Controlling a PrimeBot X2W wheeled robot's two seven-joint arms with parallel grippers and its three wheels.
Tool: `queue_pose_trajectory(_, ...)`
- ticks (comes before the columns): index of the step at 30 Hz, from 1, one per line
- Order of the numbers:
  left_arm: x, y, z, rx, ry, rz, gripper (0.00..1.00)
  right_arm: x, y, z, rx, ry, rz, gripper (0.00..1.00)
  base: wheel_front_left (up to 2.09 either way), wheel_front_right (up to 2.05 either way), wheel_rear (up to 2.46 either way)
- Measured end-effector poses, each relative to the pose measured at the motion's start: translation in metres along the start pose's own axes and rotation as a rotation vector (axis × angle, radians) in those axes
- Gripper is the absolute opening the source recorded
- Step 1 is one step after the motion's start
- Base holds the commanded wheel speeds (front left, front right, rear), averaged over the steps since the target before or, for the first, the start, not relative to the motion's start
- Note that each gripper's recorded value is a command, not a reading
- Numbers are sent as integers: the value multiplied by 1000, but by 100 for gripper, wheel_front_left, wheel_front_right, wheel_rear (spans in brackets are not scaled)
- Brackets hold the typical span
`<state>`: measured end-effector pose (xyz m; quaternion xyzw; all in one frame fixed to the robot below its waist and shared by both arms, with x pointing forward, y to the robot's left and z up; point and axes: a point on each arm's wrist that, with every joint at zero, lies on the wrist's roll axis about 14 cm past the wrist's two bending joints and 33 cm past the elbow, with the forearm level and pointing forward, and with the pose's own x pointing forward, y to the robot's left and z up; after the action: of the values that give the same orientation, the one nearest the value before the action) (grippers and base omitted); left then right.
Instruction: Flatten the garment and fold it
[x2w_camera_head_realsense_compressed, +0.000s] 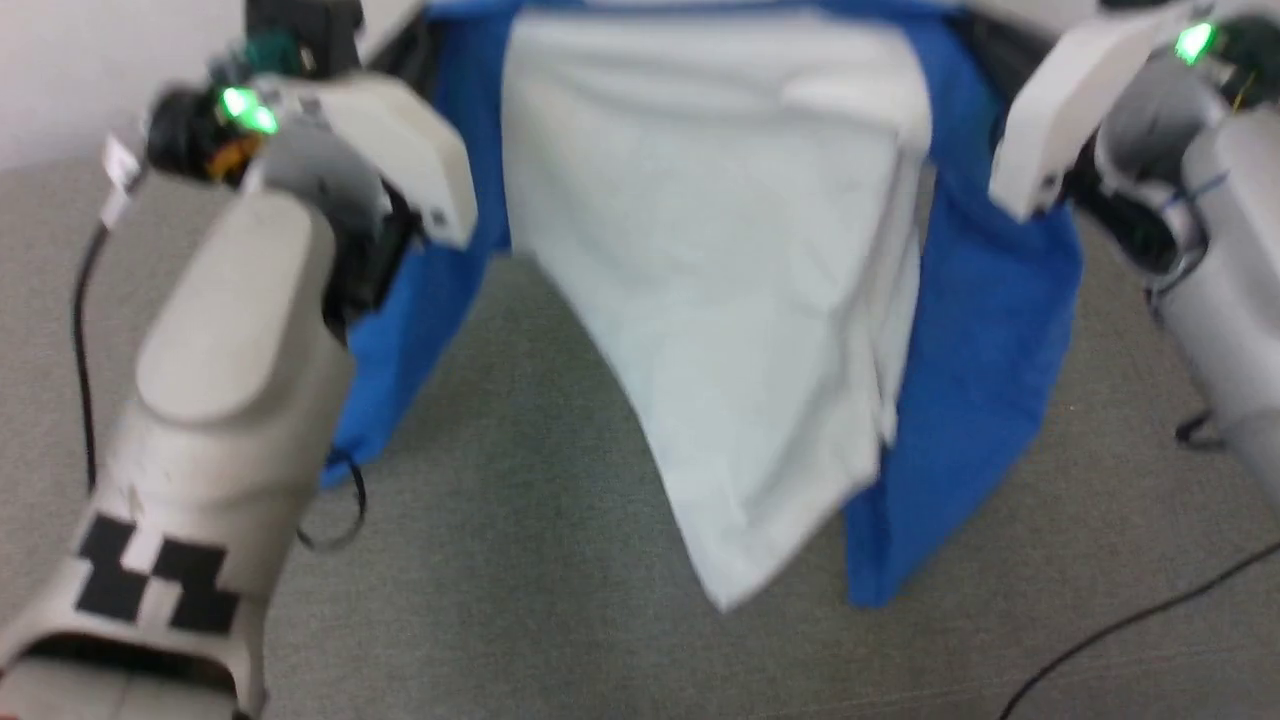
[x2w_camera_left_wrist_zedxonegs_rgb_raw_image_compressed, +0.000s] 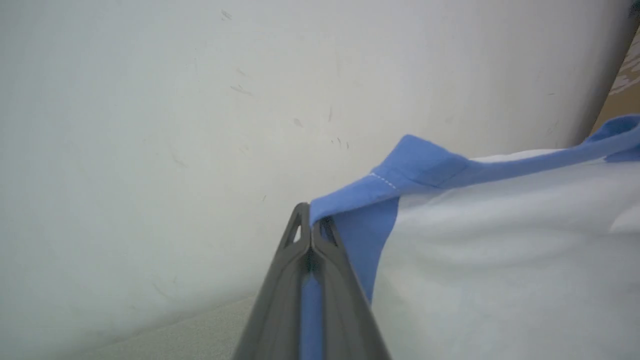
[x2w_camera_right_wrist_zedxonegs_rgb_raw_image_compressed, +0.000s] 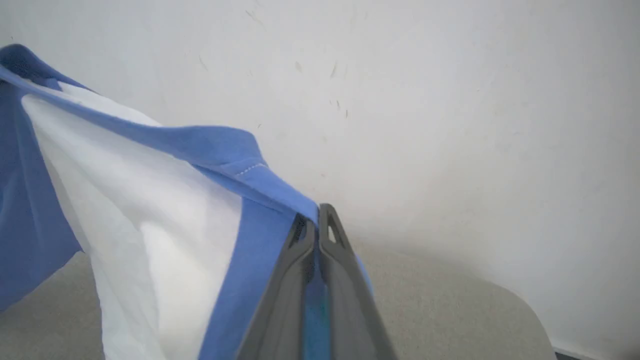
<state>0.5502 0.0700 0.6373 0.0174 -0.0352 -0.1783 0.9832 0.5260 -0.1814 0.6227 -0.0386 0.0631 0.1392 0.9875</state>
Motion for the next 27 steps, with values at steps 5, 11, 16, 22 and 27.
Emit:
queue_pose_trajectory(5,45,11,66,74,-157,21,0,18,-24,76,-46,-186,-55,0,0,0,0)
queue_pose_trajectory(11,93,30,133,147,-358,75,0,45,-42,149,-144,-414,-94,0,0,0,0)
queue_pose_trajectory(16,128,49,130,139,-411,117,0,78,-47,157,-182,-508,-99,0,0,0,0)
queue_pose_trajectory(22,167,60,53,87,-300,150,0,126,-51,104,-146,-448,-95,0,0,0,0)
queue_pose_trajectory(27,183,70,-15,23,-210,187,0,158,-45,42,-121,-349,-73,0,0,0,0)
